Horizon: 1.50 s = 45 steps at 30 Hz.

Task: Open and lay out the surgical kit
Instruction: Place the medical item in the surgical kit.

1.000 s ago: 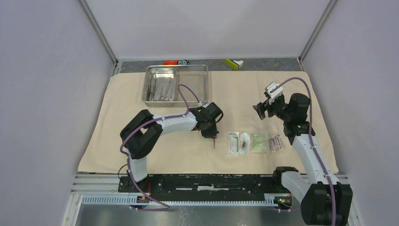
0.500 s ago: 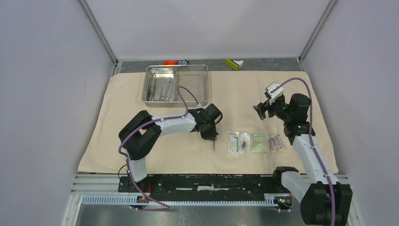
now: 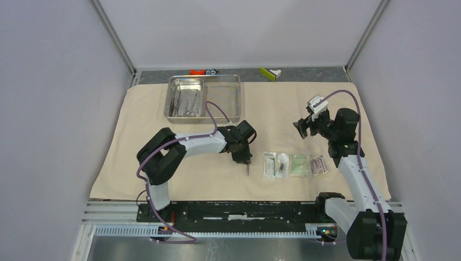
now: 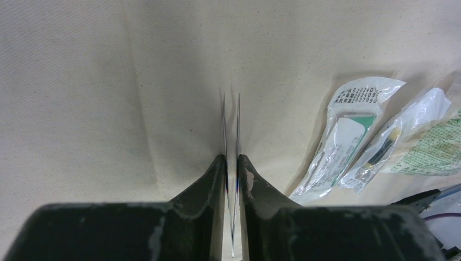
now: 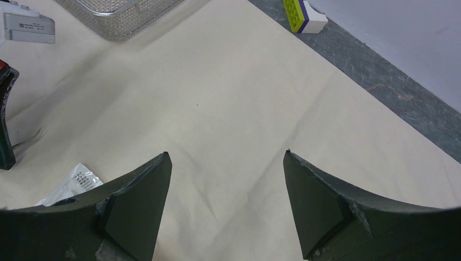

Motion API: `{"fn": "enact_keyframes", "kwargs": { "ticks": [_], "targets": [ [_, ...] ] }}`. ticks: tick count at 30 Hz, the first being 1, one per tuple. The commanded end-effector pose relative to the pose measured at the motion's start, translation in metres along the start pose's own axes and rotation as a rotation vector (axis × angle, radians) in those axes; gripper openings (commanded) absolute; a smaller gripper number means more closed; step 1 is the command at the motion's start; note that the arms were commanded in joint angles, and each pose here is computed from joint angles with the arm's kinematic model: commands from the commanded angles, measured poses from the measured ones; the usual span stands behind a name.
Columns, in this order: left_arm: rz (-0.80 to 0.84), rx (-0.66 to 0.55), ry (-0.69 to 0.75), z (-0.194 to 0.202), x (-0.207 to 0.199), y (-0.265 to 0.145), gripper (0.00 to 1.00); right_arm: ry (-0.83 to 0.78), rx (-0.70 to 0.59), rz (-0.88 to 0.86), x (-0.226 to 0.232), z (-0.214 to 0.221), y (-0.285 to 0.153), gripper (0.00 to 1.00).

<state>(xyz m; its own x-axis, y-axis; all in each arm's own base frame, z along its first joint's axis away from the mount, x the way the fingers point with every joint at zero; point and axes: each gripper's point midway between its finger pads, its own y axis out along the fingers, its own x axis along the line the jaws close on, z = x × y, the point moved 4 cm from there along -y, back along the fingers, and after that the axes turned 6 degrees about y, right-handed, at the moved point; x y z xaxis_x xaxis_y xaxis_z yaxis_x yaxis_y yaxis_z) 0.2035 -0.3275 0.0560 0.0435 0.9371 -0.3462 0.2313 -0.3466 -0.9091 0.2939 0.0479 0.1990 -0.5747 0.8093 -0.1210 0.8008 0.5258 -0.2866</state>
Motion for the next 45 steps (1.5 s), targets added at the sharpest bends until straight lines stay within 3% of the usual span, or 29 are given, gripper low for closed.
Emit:
{"fn": "enact_keyframes", "kwargs": {
  "ticks": [1, 19, 45],
  "targets": [
    [0.028, -0.001, -0.028, 0.003, -0.006, -0.007, 0.21, -0.001, -0.017, -0.006, 0.0, -0.001, 0.001, 0.83],
    [0.042, 0.001, -0.042, 0.001, -0.004, -0.006, 0.28, 0.0, -0.021, -0.004, -0.001, -0.001, -0.001, 0.83],
    [0.029, -0.022, 0.006, -0.008, 0.001, -0.014, 0.24, 0.006, -0.023, -0.007, -0.001, -0.002, -0.001, 0.83]
  ]
}}
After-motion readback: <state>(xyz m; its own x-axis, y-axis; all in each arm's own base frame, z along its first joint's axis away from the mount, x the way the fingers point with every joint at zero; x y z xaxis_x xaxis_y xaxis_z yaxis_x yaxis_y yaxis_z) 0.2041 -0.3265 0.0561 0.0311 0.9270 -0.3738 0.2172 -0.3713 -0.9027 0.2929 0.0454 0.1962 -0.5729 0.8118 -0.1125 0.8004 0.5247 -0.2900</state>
